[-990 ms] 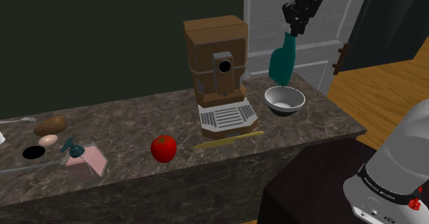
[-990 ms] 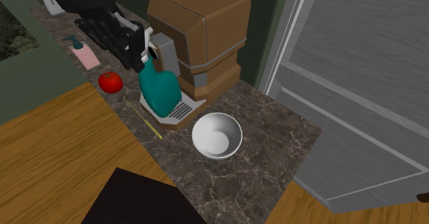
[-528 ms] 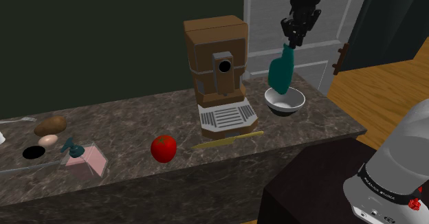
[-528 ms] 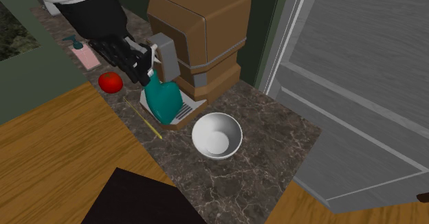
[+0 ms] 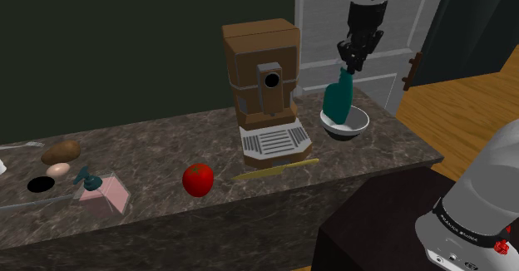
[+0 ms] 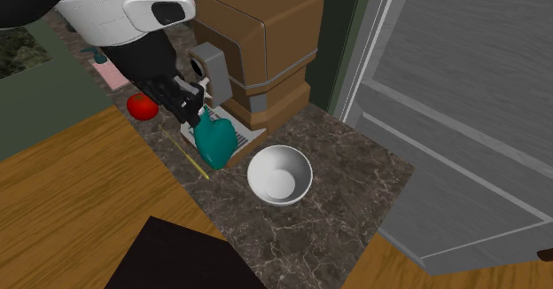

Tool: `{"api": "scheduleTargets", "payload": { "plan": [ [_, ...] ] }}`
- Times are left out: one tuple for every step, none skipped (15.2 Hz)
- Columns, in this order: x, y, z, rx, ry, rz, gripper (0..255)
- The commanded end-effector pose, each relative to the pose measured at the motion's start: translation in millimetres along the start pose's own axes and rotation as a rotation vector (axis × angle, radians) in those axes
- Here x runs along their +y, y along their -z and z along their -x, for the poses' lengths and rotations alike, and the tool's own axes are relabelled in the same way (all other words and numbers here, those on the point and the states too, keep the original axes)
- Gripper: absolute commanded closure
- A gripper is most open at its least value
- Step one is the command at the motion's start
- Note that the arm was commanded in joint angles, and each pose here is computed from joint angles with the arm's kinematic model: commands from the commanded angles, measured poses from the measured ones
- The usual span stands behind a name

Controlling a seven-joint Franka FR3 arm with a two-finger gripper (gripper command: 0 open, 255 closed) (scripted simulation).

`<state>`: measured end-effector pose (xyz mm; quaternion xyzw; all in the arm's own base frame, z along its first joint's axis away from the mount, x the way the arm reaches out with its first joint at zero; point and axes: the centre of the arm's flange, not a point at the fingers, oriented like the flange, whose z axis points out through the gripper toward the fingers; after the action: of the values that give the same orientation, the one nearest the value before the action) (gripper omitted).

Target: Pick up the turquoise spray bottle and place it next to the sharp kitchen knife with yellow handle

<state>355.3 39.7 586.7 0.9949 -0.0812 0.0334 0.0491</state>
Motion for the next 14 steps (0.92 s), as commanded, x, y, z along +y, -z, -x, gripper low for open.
{"api": "scheduleTargets", "payload": {
  "plan": [
    [-0.9,-10.1,0.6,0.001,0.000,0.000,255],
    [-1.4,-15.3,1.0,0.001,0.000,0.000,255],
    [-1.9,-20.5,1.4,0.001,0.000,0.000,255],
    [-2.4,-25.8,1.8,0.001,0.000,0.000,255],
    [-2.9,-31.0,2.2,0.001,0.000,0.000,255],
    [-3.4,-36.3,2.6,0.001,0.000,0.000,255],
    [-3.8,-41.5,3.0,0.001,0.000,0.000,255],
    [-4.3,-46.8,3.3,0.001,0.000,0.000,255],
    [-4.8,-52.0,3.7,0.001,0.000,0.000,255],
    [-5.3,-57.2,4.1,0.001,0.000,0.000,255],
    [-5.8,-62.5,4.5,0.001,0.000,0.000,255],
    [-6.3,-67.7,4.9,0.001,0.000,0.000,255],
    [-6.8,-73.0,5.3,0.001,0.000,0.000,255],
    [-7.3,-78.2,5.7,0.001,0.000,0.000,255]
  ]
}}
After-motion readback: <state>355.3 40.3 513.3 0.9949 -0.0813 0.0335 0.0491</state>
